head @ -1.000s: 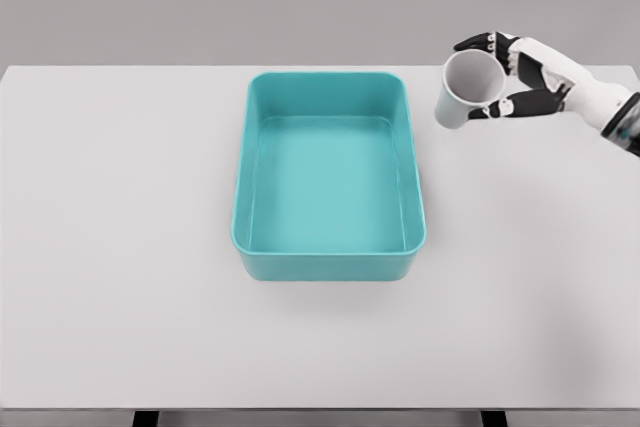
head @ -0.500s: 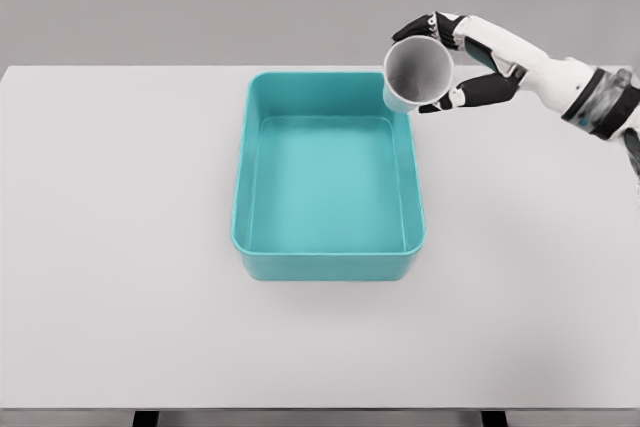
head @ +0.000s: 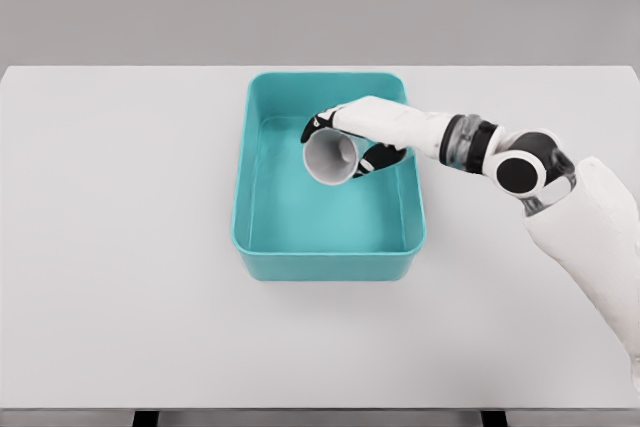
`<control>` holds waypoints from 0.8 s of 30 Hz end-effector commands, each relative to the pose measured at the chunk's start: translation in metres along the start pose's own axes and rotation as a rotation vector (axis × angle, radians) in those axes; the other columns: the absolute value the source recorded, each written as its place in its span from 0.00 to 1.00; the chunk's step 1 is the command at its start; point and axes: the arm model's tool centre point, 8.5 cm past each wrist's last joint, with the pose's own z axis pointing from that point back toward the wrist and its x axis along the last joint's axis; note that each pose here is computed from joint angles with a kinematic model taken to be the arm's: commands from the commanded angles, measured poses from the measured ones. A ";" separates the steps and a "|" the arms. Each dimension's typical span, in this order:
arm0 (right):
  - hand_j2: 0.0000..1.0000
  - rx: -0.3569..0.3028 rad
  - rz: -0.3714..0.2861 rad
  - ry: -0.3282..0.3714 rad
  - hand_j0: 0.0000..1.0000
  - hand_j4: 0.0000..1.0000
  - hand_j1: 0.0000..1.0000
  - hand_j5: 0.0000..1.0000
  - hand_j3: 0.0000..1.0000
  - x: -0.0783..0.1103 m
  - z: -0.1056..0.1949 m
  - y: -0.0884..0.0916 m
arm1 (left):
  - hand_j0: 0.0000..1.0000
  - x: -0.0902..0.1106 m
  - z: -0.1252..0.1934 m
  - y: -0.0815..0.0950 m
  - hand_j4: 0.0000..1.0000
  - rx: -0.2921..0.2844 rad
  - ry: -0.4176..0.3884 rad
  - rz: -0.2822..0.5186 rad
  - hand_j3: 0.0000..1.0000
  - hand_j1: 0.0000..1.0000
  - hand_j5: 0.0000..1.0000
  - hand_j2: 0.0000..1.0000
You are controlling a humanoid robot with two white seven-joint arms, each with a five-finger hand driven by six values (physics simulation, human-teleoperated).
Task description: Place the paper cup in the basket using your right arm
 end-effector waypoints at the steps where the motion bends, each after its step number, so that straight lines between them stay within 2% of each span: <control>1: 0.64 0.055 0.110 0.043 0.64 0.64 0.64 0.64 0.64 0.009 -0.019 0.014 | 1.00 0.000 0.000 0.000 1.00 0.001 0.000 0.000 1.00 1.00 1.00 1.00; 2: 0.64 0.065 0.110 0.023 0.64 0.64 0.64 0.64 0.64 0.018 -0.028 0.018 | 1.00 0.000 0.000 0.000 1.00 -0.001 -0.001 0.000 1.00 1.00 1.00 1.00; 4: 0.67 0.076 0.178 0.043 0.67 0.67 0.67 0.67 0.67 0.022 -0.034 0.017 | 1.00 0.000 0.000 0.000 1.00 0.001 0.000 0.000 1.00 1.00 1.00 1.00; 5: 0.94 0.074 0.180 0.046 0.94 0.94 0.94 0.94 0.94 0.022 -0.034 0.016 | 1.00 0.000 0.000 0.000 1.00 0.001 0.000 0.000 1.00 1.00 1.00 1.00; 6: 1.00 0.067 0.165 0.065 1.00 1.00 1.00 1.00 1.00 0.021 -0.033 0.014 | 1.00 0.000 0.000 0.000 1.00 0.001 0.000 0.000 1.00 1.00 1.00 1.00; 10: 1.00 0.044 0.162 0.065 1.00 1.00 1.00 1.00 1.00 0.022 -0.028 0.007 | 1.00 0.000 0.000 0.000 1.00 -0.001 -0.001 0.000 1.00 1.00 1.00 1.00; 11: 1.00 -0.017 0.156 0.085 1.00 1.00 1.00 1.00 1.00 0.015 -0.013 -0.012 | 1.00 0.000 0.000 0.000 1.00 0.001 0.000 0.000 1.00 1.00 1.00 1.00; 12: 1.00 -0.123 0.054 0.070 1.00 1.00 1.00 1.00 1.00 0.001 0.012 -0.037 | 1.00 0.000 0.000 0.000 1.00 0.001 0.000 0.000 1.00 1.00 1.00 1.00; 13: 1.00 -0.220 -0.081 -0.022 1.00 1.00 1.00 1.00 1.00 -0.009 0.043 -0.057 | 1.00 0.000 0.000 0.000 1.00 0.001 0.000 0.000 1.00 1.00 1.00 1.00; 14: 1.00 -0.306 -0.216 -0.118 1.00 1.00 1.00 1.00 1.00 -0.025 0.083 -0.066 | 1.00 0.000 0.000 0.000 1.00 0.001 0.000 0.000 1.00 1.00 1.00 1.00; 16: 1.00 -0.464 -0.383 -0.226 1.00 1.00 1.00 1.00 1.00 -0.043 0.138 -0.079 | 1.00 0.000 0.000 0.000 1.00 -0.001 -0.001 0.000 1.00 1.00 1.00 1.00; 17: 1.00 -0.503 -0.415 -0.202 1.00 1.00 1.00 1.00 1.00 -0.054 0.160 -0.071 | 1.00 0.000 0.000 0.000 1.00 0.001 0.000 0.000 1.00 1.00 1.00 1.00; 18: 1.00 -0.561 -0.463 -0.125 1.00 1.00 1.00 1.00 1.00 -0.076 0.187 -0.054 | 1.00 0.000 0.000 0.000 1.00 0.001 0.000 0.000 1.00 1.00 1.00 1.00; 19: 1.00 -0.580 -0.504 -0.060 1.00 1.00 1.00 1.00 1.00 -0.091 0.202 -0.034 | 1.00 0.000 0.000 0.000 1.00 -0.001 0.000 0.000 1.00 1.00 1.00 1.00; 21: 1.00 -0.530 -0.503 0.042 1.00 1.00 1.00 1.00 1.00 -0.107 0.214 -0.013 | 1.00 0.000 0.000 0.000 1.00 0.001 0.000 0.000 1.00 1.00 1.00 1.00; 24: 1.00 -0.508 -0.510 0.076 1.00 1.00 1.00 1.00 1.00 -0.112 0.213 -0.002 | 1.00 0.000 0.000 0.000 1.00 0.001 0.000 0.000 1.00 1.00 1.00 1.00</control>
